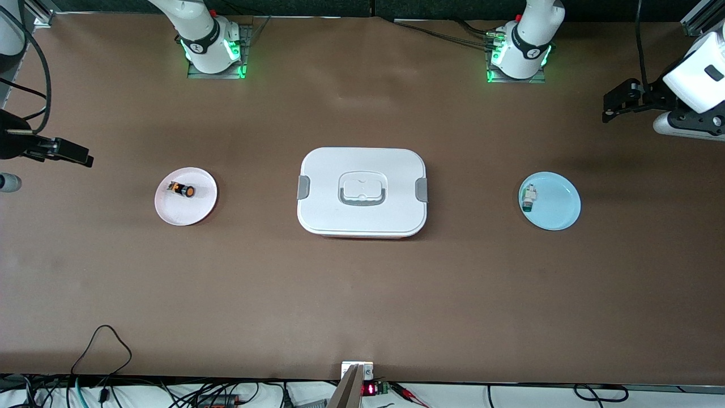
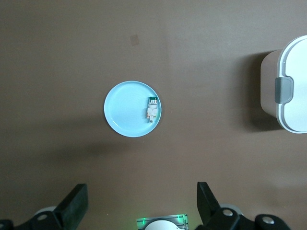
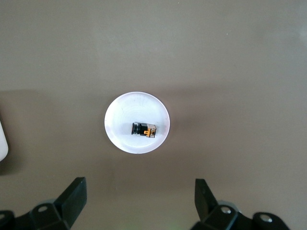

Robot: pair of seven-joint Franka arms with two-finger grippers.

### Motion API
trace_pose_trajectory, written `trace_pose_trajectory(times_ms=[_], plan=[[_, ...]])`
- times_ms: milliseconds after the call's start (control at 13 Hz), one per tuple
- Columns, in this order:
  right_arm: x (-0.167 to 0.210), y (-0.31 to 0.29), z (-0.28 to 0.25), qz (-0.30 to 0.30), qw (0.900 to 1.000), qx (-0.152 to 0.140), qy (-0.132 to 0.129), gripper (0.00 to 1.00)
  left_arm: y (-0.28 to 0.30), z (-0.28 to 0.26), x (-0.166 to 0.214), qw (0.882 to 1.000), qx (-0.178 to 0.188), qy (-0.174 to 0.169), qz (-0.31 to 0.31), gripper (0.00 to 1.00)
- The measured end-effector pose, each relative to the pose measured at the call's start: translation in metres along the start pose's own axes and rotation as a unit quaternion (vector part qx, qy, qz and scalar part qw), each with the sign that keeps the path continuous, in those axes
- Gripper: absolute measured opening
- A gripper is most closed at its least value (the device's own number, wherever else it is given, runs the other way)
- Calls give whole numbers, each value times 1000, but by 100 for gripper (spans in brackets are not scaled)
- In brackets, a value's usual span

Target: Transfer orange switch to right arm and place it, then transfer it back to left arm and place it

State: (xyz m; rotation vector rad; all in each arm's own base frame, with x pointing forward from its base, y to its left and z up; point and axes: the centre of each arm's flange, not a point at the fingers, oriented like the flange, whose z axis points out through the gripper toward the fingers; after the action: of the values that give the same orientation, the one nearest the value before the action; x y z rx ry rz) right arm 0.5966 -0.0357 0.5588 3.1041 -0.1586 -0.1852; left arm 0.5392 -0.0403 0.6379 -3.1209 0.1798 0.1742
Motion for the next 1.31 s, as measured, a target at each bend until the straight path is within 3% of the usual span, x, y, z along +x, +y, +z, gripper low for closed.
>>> trace_pose_trajectory(times_ms=[386,694,1312], plan=[[-18,3,19,-2,1000,6,20,100,0,0,0,1000,0,0,0,100],[-37,6,6,-3,1000,9,8,100,0,0,0,1000,0,0,0,100],[-40,1,-20,-9,999,10,32,100,0,0,0,1000,0,0,0,100]])
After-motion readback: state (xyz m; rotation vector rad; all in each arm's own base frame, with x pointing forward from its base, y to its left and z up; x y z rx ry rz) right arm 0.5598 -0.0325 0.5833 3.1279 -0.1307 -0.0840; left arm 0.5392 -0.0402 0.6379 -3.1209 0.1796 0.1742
